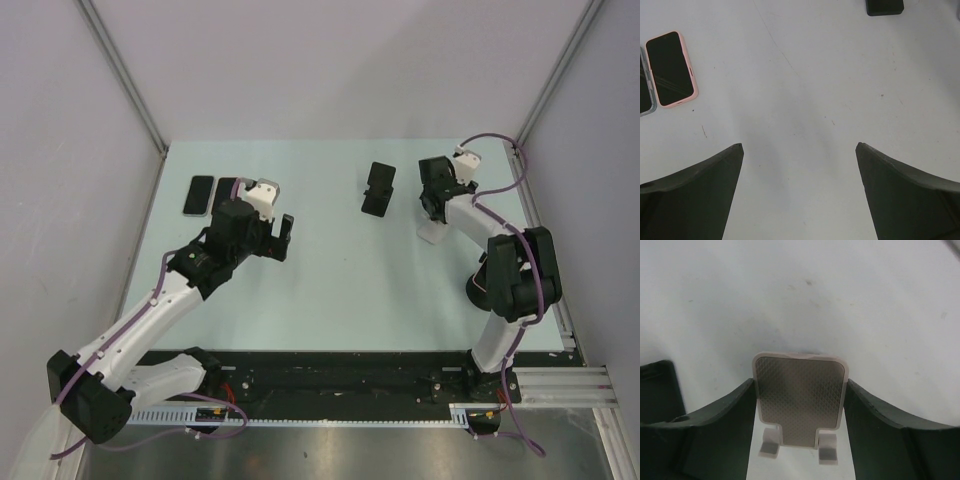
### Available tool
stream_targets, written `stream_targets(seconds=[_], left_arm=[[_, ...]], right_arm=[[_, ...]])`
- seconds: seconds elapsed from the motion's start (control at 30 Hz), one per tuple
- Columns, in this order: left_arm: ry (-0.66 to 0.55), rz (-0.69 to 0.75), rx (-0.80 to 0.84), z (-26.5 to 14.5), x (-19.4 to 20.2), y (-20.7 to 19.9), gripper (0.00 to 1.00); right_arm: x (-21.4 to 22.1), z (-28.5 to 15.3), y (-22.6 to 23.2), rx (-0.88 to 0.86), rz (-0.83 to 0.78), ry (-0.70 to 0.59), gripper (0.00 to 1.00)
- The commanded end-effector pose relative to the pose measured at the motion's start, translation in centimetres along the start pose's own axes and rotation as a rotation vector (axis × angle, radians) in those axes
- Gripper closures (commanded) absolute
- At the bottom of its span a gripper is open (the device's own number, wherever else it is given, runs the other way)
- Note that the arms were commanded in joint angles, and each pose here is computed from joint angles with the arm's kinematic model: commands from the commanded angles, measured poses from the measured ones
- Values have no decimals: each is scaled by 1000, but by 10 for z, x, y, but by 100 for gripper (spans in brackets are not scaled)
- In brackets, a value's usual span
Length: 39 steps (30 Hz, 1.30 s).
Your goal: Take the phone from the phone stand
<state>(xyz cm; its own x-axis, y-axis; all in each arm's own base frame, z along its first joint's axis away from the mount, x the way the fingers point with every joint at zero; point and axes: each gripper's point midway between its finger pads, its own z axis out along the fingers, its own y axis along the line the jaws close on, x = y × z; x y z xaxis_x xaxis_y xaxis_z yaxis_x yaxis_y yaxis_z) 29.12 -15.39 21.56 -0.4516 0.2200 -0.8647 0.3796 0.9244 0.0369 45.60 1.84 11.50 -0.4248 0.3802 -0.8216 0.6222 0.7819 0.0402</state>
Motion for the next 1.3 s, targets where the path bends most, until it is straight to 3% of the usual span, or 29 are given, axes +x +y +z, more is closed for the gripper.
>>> stream_targets(seconds=[0.0, 0.33, 0.7, 0.8, 1.1, 1.27], left_arm=[[-9, 3, 5, 3, -1, -1, 0], [14, 15, -13, 9, 5, 2, 0], [32, 21, -20, 13, 9, 2, 0], [34, 22, -22, 13, 10, 3, 0], [31, 23, -25, 13, 9, 3, 0], [35, 24, -23, 14, 10, 3, 0]], right_arm=[[-31, -5, 69, -290, -3, -129, 70], [-42, -13, 152, -683, -112, -284, 69], [-23, -37, 193, -1010, -257, -292, 71], [-25, -36, 191, -992, -264, -301, 71], [-42, -8, 159, -709, -246, -343, 70], [-42, -9, 160, -701, -238, -343, 70]])
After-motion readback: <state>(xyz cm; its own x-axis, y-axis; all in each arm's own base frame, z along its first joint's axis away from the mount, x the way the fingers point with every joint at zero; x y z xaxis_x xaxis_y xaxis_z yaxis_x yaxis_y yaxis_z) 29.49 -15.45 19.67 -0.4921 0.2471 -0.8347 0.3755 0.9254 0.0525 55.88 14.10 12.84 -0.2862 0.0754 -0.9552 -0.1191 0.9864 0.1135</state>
